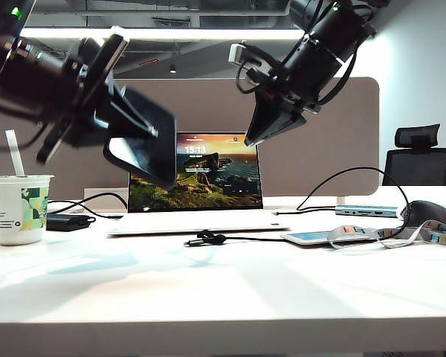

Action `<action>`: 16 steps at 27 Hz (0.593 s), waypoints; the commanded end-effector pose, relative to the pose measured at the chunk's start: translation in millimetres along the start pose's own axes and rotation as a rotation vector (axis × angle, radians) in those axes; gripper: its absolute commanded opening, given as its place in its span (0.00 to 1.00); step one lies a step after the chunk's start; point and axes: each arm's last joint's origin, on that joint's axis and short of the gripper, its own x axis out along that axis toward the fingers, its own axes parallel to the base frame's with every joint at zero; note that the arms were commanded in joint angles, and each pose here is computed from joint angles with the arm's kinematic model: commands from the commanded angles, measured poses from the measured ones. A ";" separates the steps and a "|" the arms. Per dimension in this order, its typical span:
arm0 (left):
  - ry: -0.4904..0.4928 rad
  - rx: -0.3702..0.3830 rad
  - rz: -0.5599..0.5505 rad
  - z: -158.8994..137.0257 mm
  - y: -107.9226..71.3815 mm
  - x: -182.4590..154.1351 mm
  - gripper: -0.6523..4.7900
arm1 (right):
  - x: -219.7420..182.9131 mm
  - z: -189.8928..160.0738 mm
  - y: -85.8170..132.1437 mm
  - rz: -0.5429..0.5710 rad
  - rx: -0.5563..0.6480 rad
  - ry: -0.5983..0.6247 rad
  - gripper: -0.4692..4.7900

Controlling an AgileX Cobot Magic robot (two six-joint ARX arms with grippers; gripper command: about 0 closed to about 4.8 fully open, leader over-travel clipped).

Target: Pick up the black phone, pick up the charger plug, insert the charger plug into the phone's charging port, and finally place the connected phone back on the desk.

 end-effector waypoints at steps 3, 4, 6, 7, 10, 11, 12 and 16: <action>-0.079 0.422 0.019 25.3 -21.1 -13.9 0.11 | -4.3 -0.1 0.8 0.020 0.354 0.017 0.08; -0.100 0.469 0.025 27.6 -24.1 -17.3 0.11 | -4.3 -0.2 0.9 0.020 0.398 0.018 0.08; -0.143 0.566 0.040 32.4 -31.2 -25.7 0.11 | -4.4 0.3 1.5 0.044 0.439 0.015 0.08; -0.161 0.607 0.045 34.4 -34.6 -29.8 0.11 | -4.5 0.8 2.0 0.064 0.442 0.011 0.08; -0.223 0.733 0.046 40.5 -46.7 -44.2 0.11 | -4.7 1.4 3.3 0.112 0.528 0.012 0.08; -0.245 0.763 0.049 42.4 -50.4 -48.9 0.11 | -4.8 1.4 3.5 0.119 0.591 0.016 0.08; -0.273 0.794 0.046 44.6 -54.9 -54.3 0.11 | -4.8 1.6 3.9 0.135 0.664 0.021 0.08; -0.363 0.873 0.041 50.6 -69.3 -72.4 0.11 | -4.6 3.0 5.7 0.176 0.778 0.027 0.08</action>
